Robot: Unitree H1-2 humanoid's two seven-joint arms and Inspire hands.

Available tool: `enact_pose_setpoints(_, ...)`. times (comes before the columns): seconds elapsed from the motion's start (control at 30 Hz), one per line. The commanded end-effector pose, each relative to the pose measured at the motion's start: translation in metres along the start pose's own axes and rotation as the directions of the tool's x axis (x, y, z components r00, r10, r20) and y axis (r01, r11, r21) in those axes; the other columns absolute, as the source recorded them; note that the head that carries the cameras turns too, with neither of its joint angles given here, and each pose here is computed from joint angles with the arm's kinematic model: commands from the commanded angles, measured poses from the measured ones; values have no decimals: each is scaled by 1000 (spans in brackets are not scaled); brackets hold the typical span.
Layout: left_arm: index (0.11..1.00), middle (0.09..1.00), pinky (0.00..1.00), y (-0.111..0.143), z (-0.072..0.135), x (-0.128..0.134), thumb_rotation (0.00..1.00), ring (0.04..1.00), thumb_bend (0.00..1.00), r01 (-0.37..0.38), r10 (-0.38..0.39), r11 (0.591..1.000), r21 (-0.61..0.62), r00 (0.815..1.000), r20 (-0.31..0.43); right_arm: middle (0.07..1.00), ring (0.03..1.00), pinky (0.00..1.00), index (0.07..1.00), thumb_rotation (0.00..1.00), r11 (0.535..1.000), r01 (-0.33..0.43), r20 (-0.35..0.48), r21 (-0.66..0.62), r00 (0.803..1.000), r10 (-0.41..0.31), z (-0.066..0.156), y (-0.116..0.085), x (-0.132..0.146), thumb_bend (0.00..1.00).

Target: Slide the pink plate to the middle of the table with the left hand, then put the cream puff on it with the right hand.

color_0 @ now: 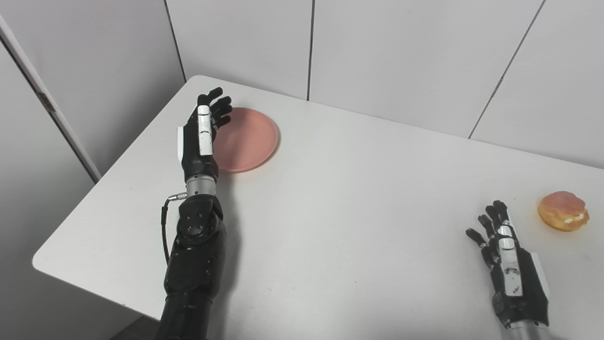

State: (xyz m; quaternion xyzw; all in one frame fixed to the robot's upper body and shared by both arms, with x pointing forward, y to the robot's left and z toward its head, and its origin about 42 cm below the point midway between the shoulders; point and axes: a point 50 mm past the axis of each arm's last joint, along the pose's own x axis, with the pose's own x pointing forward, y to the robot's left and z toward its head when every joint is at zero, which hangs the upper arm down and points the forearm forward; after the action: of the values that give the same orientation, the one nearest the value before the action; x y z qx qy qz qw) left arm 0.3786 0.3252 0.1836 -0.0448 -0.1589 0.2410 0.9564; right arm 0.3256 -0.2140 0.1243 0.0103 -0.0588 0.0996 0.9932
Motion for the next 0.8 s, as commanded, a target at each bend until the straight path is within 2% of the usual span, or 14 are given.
enact_pose_setpoints(0.0, 715, 718, 716, -1, 28, 22, 1000, 728, 739, -22, 25, 1000, -19, 991, 131, 988, 976, 1000, 994, 947, 1000, 8, 48, -26, 999, -7, 10, -5, 3, 458)
enact_pose_setpoints(0.1, 689, 699, 711, 12, 25, 29, 1000, 711, 740, -71, 71, 997, -6, 985, 155, 991, 972, 1000, 998, 937, 1000, 3, 56, -30, 998, -1, 11, -5, 4, 436)
enact_pose_setpoints(0.2, 675, 689, 665, 21, 22, 33, 1000, 693, 762, -99, 99, 995, -2, 982, 159, 990, 968, 1000, 997, 927, 1000, 2, 56, -26, 998, -1, 11, -5, 4, 433)
enact_pose_setpoints(0.4, 706, 700, 696, 42, 22, 40, 1000, 707, 839, -155, 155, 988, -6, 978, 139, 988, 971, 1000, 993, 924, 1000, 5, 56, -30, 998, -4, 12, -6, 4, 445)
enact_pose_setpoints(0.53, 708, 713, 722, 56, 19, 45, 1000, 727, 845, -185, 180, 983, 14, 971, 155, 986, 966, 1000, 991, 905, 1000, 7, 63, -27, 998, -6, 13, -5, 4, 444)
enact_pose_setpoints(0.77, 722, 728, 716, 76, 10, 52, 1000, 738, 822, -250, 249, 968, -7, 961, 118, 984, 965, 998, 988, 909, 999, 12, 64, -38, 998, -10, 12, -6, 4, 444)
